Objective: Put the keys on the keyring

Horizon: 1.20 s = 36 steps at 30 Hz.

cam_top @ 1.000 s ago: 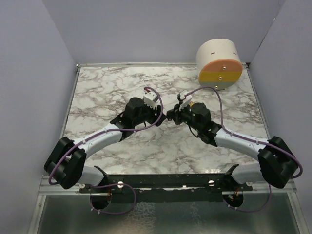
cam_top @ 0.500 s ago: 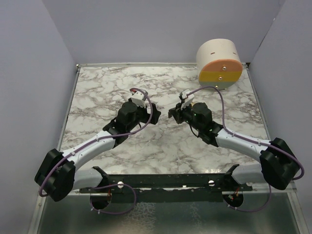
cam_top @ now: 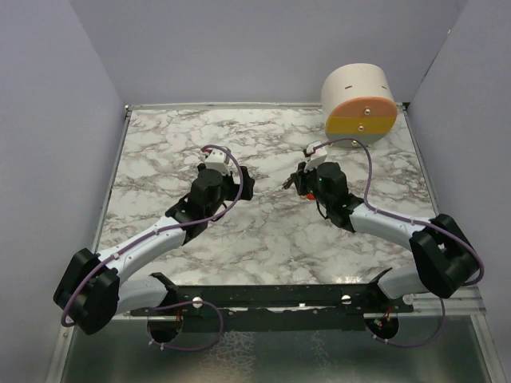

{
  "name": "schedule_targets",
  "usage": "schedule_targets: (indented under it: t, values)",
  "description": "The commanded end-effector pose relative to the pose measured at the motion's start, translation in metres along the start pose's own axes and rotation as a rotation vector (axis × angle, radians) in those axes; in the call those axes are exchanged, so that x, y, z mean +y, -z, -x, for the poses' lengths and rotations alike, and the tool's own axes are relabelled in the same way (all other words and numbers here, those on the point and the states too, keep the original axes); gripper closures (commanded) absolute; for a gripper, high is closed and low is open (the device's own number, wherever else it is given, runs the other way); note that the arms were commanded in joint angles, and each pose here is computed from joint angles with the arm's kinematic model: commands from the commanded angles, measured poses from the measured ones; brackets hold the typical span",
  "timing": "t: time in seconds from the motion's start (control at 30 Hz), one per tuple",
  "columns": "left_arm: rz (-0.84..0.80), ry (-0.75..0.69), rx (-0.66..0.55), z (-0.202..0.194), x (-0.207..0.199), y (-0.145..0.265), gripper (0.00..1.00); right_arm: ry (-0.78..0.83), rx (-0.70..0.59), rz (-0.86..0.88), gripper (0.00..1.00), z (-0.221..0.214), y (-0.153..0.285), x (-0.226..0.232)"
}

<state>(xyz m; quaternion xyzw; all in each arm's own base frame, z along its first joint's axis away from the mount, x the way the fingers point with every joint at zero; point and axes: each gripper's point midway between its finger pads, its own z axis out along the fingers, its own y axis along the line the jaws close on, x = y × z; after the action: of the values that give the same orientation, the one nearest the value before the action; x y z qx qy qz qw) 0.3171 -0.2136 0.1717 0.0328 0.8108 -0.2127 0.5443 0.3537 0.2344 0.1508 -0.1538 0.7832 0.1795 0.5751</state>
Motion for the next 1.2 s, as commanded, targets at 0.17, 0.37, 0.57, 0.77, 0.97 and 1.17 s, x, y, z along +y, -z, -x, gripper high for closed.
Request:
schedule_targets:
  t: [0.17,0.37,0.57,0.77,0.97,1.17]
  values:
    - [0.023,0.025,-0.038,0.006,0.005,0.005,0.01,-0.043,0.006,-0.049,0.99,-0.004,-0.046,-0.040]
    - [0.028,0.020,-0.033,0.004,0.006,0.003,0.01,-0.034,0.028,-0.064,0.99,-0.005,-0.075,-0.054]
    - [0.029,0.017,-0.032,0.004,0.006,0.002,0.01,-0.037,0.046,-0.080,0.99,-0.010,-0.092,-0.062]
    - [0.032,0.013,-0.026,0.002,0.007,0.000,0.01,-0.042,0.054,-0.085,0.99,-0.012,-0.100,-0.067]
    - [0.045,0.023,-0.026,0.003,0.009,0.001,0.01,-0.052,0.066,-0.093,0.99,-0.014,-0.103,-0.070]
    - [0.053,0.025,-0.014,0.001,0.009,0.000,0.01,-0.063,0.057,-0.095,0.77,-0.010,-0.100,-0.070]
